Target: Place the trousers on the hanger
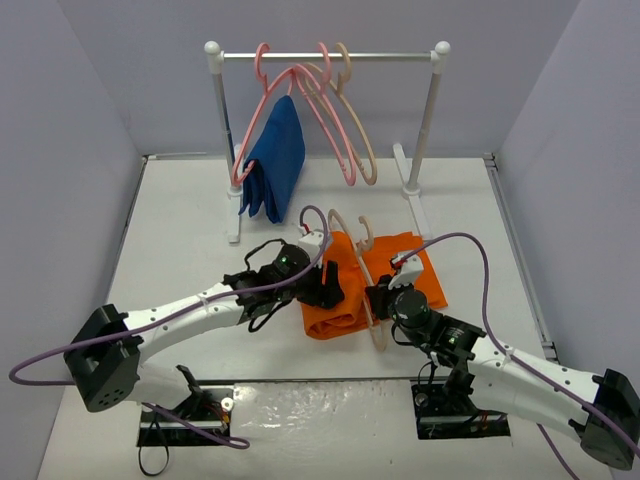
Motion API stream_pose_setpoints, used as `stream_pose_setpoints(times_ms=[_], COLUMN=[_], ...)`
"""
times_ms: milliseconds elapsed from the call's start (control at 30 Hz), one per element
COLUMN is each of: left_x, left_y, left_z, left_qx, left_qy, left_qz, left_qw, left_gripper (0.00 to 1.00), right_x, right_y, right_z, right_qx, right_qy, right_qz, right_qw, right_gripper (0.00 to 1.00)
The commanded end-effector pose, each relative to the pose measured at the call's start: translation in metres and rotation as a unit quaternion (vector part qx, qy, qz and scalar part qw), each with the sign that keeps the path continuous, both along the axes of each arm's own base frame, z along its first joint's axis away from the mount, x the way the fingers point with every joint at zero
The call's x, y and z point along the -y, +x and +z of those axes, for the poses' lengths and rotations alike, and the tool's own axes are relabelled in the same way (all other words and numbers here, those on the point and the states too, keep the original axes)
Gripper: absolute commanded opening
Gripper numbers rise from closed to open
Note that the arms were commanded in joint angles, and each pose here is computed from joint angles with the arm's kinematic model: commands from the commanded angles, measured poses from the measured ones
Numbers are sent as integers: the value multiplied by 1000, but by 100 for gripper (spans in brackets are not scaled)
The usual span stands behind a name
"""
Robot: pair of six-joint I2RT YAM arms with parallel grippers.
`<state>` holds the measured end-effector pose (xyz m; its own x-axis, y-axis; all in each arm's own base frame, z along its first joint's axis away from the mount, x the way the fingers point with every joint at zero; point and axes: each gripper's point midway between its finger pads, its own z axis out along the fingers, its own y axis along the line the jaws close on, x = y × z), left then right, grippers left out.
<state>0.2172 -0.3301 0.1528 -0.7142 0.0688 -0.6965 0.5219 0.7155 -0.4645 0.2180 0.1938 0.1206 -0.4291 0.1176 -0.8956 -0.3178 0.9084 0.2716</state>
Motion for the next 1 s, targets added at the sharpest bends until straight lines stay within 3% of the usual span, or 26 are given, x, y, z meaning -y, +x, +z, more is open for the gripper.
stream_pose_setpoints(times_ms=[0, 233, 433, 633, 767, 967], left_x=[22, 46, 78, 85, 59, -10], left_y=[-6, -11, 3, 14, 19, 44], left_z=[14, 2, 1, 7, 29, 45], left_qx=[31, 42, 63, 81, 107, 149], left_qy=[-29, -49, -103, -117, -108, -27], left_qz=[-45, -62, -24, -7, 35, 110], left_qw=[998, 996, 992, 990, 988, 982], left_gripper=[53, 47, 47, 46, 47, 47], right_x=[-16, -16, -22, -20, -20, -24], right_y=[7, 7, 5, 3, 3, 2], right_z=[37, 42, 43, 34, 32, 37], right_qx=[27, 27, 23, 18, 18, 21], right_qy=[40, 46, 56, 58, 55, 57], right_qz=[15, 15, 25, 24, 26, 37], right_qw=[999, 998, 998, 998, 998, 997], right_gripper=[0, 0, 0, 0, 0, 0])
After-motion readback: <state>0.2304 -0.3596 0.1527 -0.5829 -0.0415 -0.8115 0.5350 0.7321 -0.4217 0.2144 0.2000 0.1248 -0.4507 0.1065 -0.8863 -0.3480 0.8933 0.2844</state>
